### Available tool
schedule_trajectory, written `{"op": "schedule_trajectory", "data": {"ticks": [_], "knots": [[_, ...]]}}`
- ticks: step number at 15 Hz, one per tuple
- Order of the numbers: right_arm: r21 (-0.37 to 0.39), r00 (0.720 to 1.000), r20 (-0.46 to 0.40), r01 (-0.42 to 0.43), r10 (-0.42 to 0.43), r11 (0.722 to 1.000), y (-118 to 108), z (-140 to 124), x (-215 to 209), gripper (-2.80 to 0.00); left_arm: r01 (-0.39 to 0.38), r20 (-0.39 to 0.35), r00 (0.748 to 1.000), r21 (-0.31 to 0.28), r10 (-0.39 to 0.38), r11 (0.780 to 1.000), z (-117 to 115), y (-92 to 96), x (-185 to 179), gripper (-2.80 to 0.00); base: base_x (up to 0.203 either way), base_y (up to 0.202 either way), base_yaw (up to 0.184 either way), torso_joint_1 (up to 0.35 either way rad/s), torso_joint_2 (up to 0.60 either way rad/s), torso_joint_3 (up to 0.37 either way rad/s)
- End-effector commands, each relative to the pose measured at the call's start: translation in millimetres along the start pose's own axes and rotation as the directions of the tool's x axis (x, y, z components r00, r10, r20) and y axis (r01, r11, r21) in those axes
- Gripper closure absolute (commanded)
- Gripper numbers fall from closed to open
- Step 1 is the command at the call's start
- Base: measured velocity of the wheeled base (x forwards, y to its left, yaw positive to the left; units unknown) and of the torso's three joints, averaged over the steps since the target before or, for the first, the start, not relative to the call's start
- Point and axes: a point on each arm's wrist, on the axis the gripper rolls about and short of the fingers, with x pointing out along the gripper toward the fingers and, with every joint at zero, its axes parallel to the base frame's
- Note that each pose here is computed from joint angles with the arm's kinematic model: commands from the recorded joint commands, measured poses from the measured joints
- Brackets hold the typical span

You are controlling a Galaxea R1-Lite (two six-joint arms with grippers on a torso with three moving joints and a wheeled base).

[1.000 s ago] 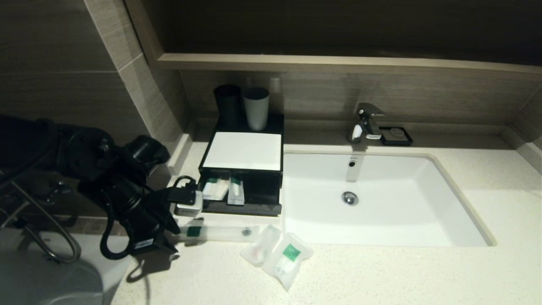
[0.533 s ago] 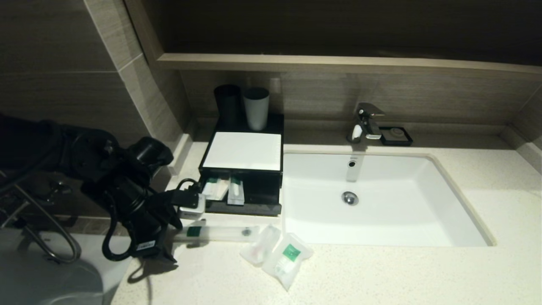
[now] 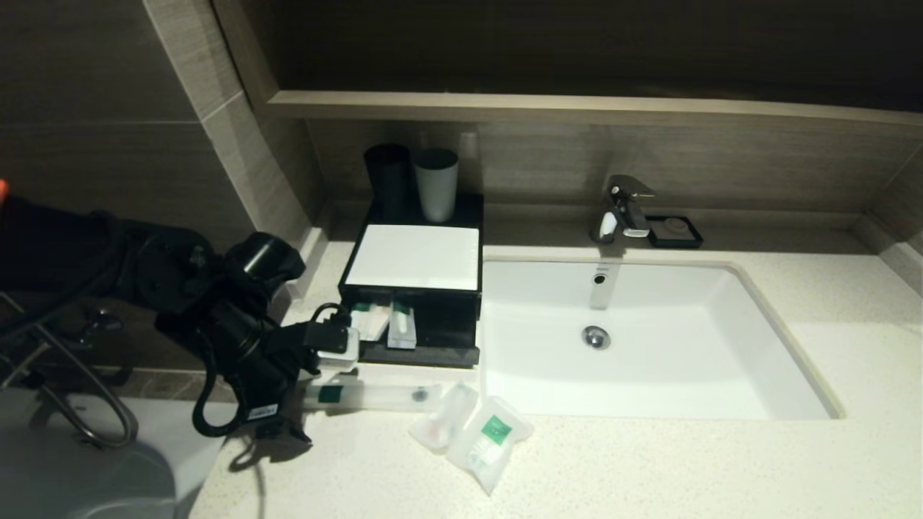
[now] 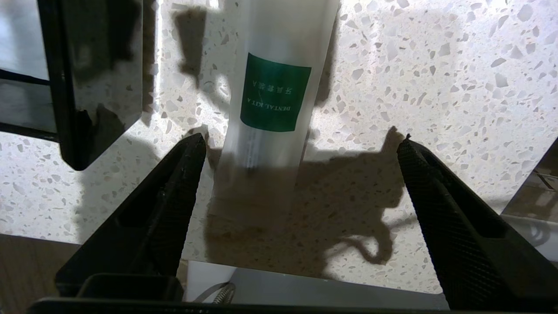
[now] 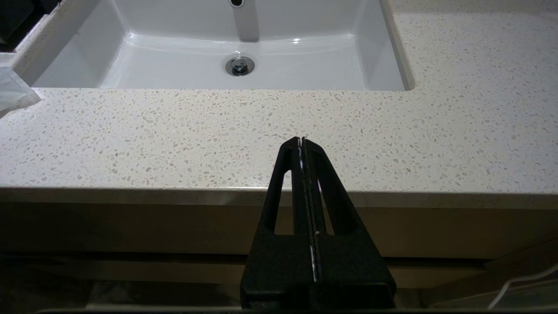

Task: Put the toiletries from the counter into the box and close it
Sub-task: Pick up the bathroom toiletry

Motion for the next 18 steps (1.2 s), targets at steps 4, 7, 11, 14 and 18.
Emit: {"op": "schedule_trajectory", "data": {"ticks": [4,7,11,14,18], "knots": [[0.000,1.000,-0.001,0.000,0.000,1.000,0.0,-0.1,0.1,0.00,-0.013,-0.016,1.000,0.010,0.013,1.000,0.3,0.7,1.9,-2.80,0.000,0.000,0.000,0.000,0.00,0.000],[0.000,1.000,-0.001,0.000,0.000,1.000,0.0,-0.1,0.1,0.00,-0.019,-0.023,1.000,0.010,0.019,1.000,-0.2,0.6,1.5,-2.80,0.000,0.000,0.000,0.000,0.00,0.000],[0.000,1.000,-0.001,0.000,0.000,1.000,0.0,-0.1,0.1,0.00,-0.030,-0.022,0.999,0.009,0.030,1.000,0.2,1.5,2.1,-2.80,0.000,0.000,0.000,0.000,0.00,0.000],[0.000,1.000,-0.001,0.000,0.000,1.000,0.0,-0.1,0.1,0.00,-0.023,-0.022,0.999,0.015,0.024,1.000,2.4,-0.4,3.3,-2.80,0.000,0.000,0.000,0.000,0.00,0.000],[0.000,1.000,-0.001,0.000,0.000,1.000,0.0,-0.1,0.1,0.00,-0.022,-0.021,1.000,0.018,0.023,1.000,2.3,-1.4,7.5,-2.80,0.000,0.000,0.000,0.000,0.00,0.000]]}}
